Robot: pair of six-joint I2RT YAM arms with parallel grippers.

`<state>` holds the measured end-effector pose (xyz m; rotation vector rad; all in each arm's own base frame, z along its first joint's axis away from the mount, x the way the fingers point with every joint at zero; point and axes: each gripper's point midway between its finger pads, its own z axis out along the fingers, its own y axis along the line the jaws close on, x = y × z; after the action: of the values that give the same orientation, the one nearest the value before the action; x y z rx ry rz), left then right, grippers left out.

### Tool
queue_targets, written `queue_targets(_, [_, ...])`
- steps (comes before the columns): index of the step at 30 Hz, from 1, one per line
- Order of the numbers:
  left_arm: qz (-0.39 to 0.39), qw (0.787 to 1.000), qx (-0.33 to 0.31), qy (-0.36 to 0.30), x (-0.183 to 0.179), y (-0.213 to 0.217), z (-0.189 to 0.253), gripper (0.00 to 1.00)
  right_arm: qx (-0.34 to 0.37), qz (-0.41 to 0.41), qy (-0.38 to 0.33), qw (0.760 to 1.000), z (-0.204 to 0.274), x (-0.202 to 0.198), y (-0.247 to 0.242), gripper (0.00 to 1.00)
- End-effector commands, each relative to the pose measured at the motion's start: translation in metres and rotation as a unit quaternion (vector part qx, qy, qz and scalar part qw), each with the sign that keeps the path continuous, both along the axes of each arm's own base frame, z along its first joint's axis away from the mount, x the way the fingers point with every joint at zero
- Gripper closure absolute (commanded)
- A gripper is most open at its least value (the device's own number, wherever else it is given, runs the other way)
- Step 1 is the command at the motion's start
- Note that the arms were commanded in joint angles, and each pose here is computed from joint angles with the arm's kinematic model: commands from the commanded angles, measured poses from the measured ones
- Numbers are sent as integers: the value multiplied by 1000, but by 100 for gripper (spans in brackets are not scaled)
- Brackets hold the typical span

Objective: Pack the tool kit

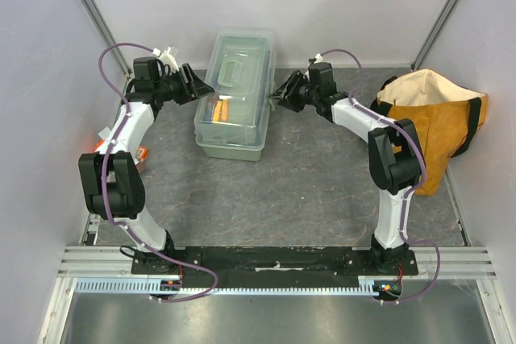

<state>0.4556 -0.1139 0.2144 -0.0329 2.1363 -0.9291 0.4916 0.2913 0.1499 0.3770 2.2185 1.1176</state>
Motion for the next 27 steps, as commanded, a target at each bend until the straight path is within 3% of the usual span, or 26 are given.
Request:
queue_targets(1, [-81, 986, -13, 146, -56, -47, -62, 37, -29, -14, -61, 998, 49, 4, -15, 44])
queue_targets(7, [-80, 985, -12, 154, -58, -47, -66, 37, -62, -52, -69, 994, 49, 5, -42, 44])
queue_targets(11, [-79, 984, -12, 157, -59, -47, -69, 37, -124, -111, -49, 985, 30, 12, -72, 66])
queue_targets(14, [-74, 983, -16, 166, -59, -48, -71, 37, -172, -137, -32, 975, 5, 22, -87, 76])
queue_targets(20, [-78, 983, -18, 167, -61, -49, -71, 37, -207, -99, -10, 973, -33, 34, -75, 88])
queue_targets(27, [-99, 979, -32, 175, -68, -56, -73, 37, -207, -10, -80, 975, -44, 43, -22, 95])
